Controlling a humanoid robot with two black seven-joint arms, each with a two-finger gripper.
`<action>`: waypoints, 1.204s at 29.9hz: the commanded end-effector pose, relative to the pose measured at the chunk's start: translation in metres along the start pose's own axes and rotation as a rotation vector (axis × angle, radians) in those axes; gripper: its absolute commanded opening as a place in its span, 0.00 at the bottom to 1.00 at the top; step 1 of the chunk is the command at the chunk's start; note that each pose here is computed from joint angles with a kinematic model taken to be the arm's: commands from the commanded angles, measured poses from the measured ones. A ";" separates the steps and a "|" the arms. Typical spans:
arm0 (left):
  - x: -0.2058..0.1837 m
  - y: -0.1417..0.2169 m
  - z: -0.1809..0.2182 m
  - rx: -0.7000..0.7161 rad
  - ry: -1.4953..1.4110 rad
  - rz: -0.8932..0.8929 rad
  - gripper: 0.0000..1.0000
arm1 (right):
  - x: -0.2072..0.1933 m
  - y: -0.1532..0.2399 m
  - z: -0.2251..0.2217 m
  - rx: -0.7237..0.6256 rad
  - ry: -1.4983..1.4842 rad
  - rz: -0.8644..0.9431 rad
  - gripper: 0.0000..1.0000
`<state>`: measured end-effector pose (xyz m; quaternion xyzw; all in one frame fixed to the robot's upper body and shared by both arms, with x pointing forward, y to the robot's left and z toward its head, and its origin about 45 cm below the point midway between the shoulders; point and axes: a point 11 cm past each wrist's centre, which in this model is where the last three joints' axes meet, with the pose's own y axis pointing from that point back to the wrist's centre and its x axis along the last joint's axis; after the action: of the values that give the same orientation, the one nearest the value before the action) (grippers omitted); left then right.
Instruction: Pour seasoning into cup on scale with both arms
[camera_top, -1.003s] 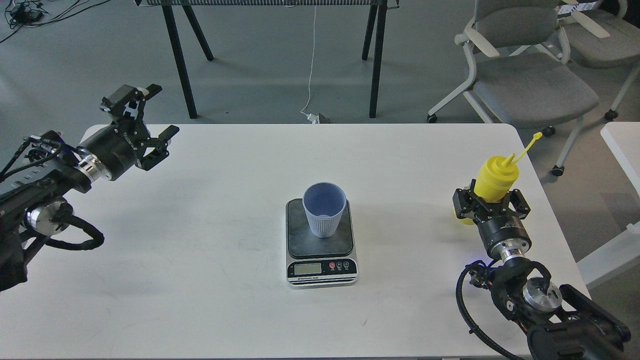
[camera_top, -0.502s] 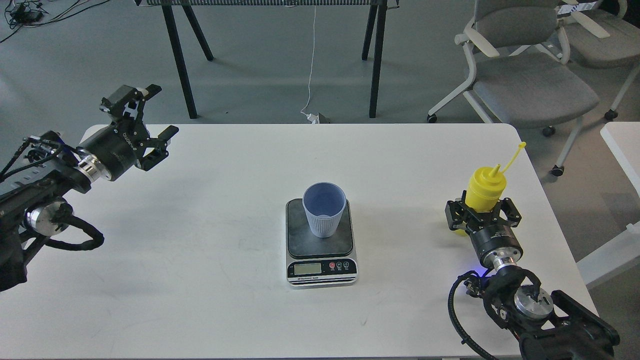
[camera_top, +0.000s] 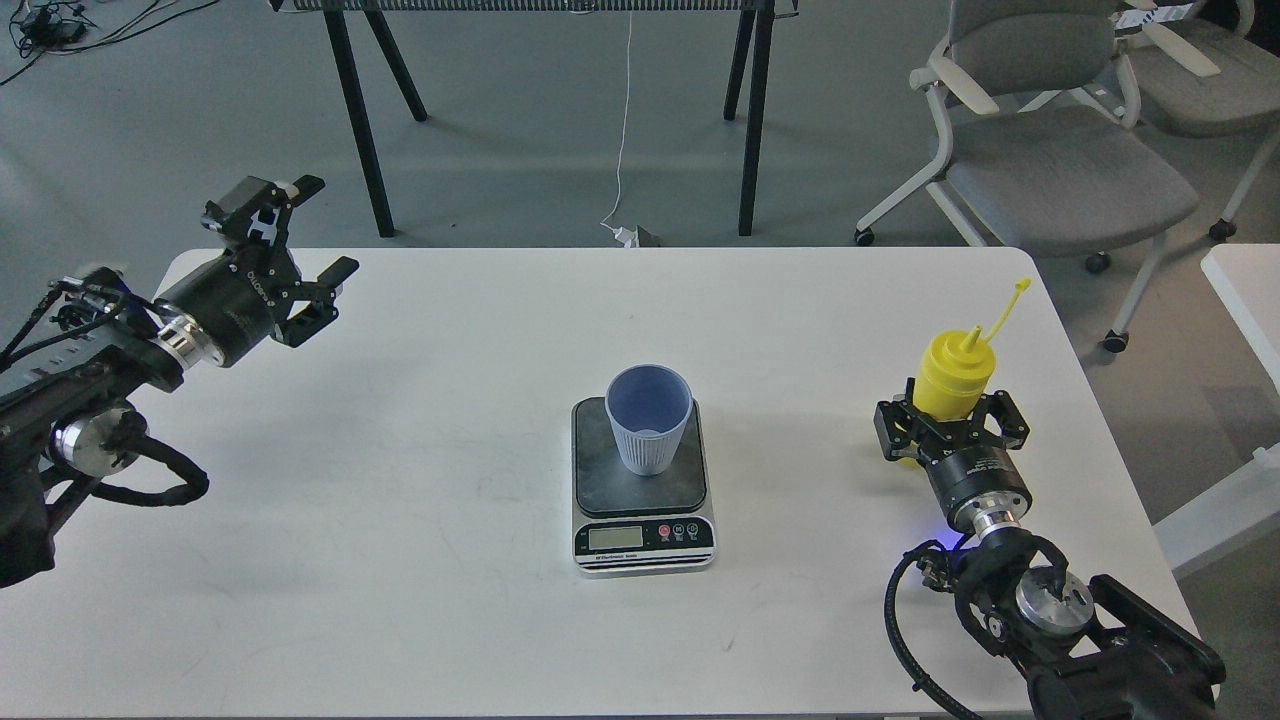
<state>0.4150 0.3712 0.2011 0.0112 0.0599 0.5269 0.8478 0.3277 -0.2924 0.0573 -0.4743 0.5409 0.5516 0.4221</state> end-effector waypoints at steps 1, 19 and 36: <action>0.000 0.000 0.000 0.000 0.000 0.000 0.99 | -0.006 0.001 0.003 -0.014 -0.007 -0.019 0.67; 0.000 0.000 -0.001 0.002 -0.002 0.000 0.99 | 0.001 0.067 -0.022 -0.018 -0.026 -0.010 1.00; 0.002 0.001 0.006 -0.008 -0.008 0.001 0.99 | 0.016 0.165 -0.063 -0.033 0.099 0.106 1.00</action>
<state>0.4159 0.3715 0.2050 0.0100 0.0563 0.5256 0.8488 0.1860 -0.3509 0.0684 -0.4710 0.5637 0.5642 0.3769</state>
